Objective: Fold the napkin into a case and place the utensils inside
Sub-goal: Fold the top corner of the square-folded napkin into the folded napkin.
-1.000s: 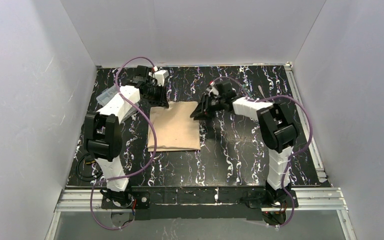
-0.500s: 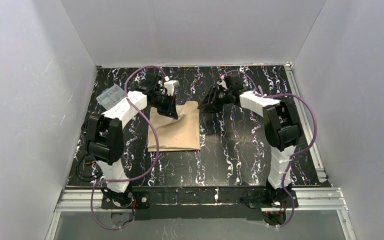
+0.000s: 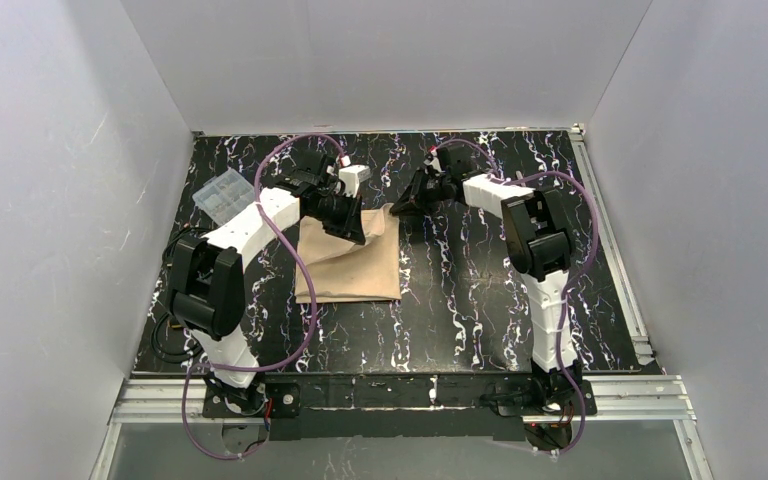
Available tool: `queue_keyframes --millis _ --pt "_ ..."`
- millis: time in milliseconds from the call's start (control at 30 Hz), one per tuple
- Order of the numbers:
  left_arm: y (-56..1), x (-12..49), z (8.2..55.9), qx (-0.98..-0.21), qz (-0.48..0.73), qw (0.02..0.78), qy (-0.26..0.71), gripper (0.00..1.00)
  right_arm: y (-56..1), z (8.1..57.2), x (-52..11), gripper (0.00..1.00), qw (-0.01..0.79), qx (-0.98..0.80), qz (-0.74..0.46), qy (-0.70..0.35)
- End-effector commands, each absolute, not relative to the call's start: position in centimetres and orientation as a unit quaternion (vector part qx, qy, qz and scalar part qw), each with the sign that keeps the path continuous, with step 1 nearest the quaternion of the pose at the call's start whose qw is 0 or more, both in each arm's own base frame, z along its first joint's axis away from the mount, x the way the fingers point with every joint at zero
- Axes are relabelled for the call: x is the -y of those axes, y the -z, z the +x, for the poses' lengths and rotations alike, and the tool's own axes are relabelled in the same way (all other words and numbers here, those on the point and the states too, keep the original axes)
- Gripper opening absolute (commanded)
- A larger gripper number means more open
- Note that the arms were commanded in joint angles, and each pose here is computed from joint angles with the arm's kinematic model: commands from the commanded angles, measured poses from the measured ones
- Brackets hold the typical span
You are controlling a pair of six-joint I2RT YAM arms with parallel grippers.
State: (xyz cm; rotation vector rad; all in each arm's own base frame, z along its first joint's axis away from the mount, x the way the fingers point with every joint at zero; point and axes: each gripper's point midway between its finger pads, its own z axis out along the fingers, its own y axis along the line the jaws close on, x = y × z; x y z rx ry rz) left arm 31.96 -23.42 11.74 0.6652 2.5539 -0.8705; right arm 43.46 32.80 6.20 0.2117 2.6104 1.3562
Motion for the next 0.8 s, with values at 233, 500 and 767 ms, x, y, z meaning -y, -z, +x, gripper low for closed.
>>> queue_keyframes --millis 233,500,767 --pt "-12.1 23.0 32.0 -0.905 0.241 0.188 0.297 0.04 -5.5 45.4 -33.2 0.17 0.106 -0.876 0.08 -0.463" --pt "-11.9 23.8 31.0 -0.9 0.253 0.178 0.307 0.04 -3.6 45.3 -32.6 0.15 0.103 -0.88 0.104 -0.452" --pt "-9.8 24.8 29.3 -0.896 0.284 0.142 0.309 0.04 -1.2 44.2 -31.0 0.21 0.095 -0.895 0.116 -0.419"
